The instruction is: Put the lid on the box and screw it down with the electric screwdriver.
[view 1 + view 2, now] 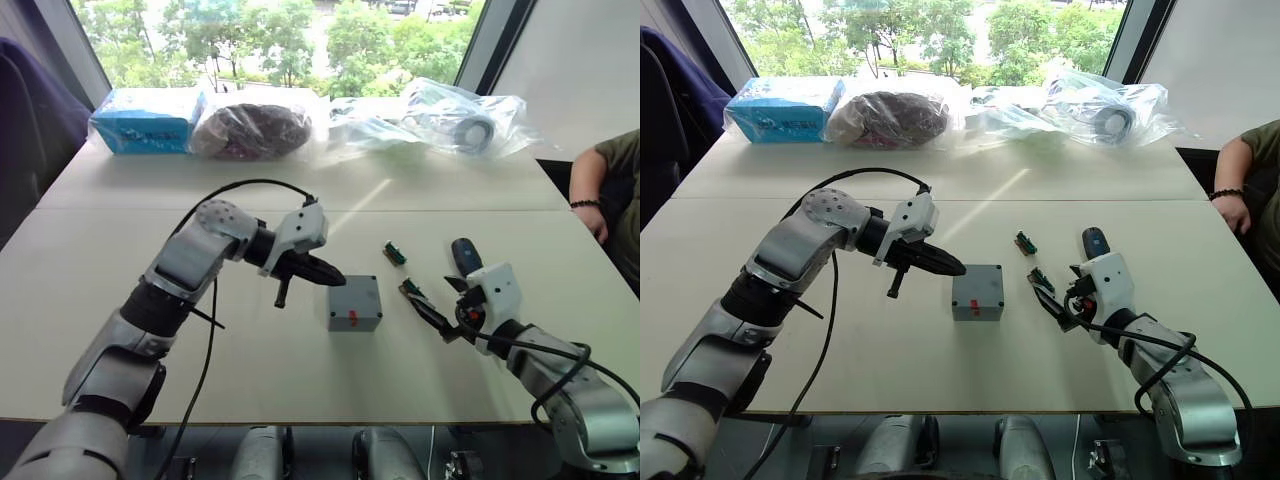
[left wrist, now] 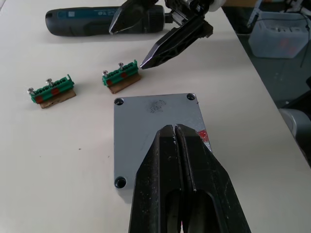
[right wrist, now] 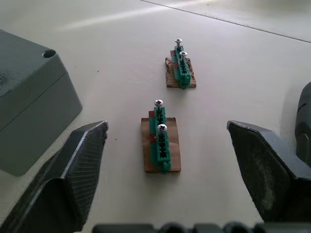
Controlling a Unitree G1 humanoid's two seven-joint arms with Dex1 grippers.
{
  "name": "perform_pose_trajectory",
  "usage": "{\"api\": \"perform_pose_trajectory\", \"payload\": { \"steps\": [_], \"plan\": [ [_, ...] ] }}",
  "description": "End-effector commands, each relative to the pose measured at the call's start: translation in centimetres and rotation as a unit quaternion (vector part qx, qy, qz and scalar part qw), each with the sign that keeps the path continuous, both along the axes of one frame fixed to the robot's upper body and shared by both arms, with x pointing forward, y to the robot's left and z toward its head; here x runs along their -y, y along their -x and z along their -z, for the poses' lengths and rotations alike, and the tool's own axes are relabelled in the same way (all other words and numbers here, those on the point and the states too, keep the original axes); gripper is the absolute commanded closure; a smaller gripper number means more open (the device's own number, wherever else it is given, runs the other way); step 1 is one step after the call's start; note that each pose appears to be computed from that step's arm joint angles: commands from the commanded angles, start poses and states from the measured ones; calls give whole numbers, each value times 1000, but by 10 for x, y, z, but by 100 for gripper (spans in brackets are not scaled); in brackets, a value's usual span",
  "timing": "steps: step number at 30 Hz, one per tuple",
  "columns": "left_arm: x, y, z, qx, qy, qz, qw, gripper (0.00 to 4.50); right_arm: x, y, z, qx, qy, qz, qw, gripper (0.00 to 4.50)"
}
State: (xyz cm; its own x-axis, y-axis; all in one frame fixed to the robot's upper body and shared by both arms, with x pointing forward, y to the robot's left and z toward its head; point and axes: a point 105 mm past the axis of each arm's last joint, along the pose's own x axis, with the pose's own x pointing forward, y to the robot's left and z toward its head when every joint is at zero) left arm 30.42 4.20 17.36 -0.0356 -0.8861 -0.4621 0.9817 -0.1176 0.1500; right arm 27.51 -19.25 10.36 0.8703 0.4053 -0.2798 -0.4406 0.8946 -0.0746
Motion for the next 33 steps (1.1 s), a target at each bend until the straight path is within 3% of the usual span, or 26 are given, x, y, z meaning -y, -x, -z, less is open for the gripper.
{"api": "perform_pose_trajectory", "payload": {
  "steps": [1, 5, 27, 31, 33],
  "plan": [
    [2, 3, -7, 23, 10, 7, 1000, 450, -1, -4, -6, 19, 9, -5, 1000, 181],
    [1, 6, -6, 27, 11, 5, 1000, 450, 0, -8, -2, 10, 13, -1, 1000, 329],
    [3, 7, -1, 38, 14, -9, 999, 450, -4, -16, 2, 9, 9, -10, 1000, 329],
    [3, 6, -2, 39, 17, -12, 999, 450, -4, -18, 2, 12, 9, -6, 1000, 448],
    [3, 6, -1, 39, 16, -13, 999, 450, -4, -18, 2, 12, 8, -7, 1000, 448]
  ]
}}
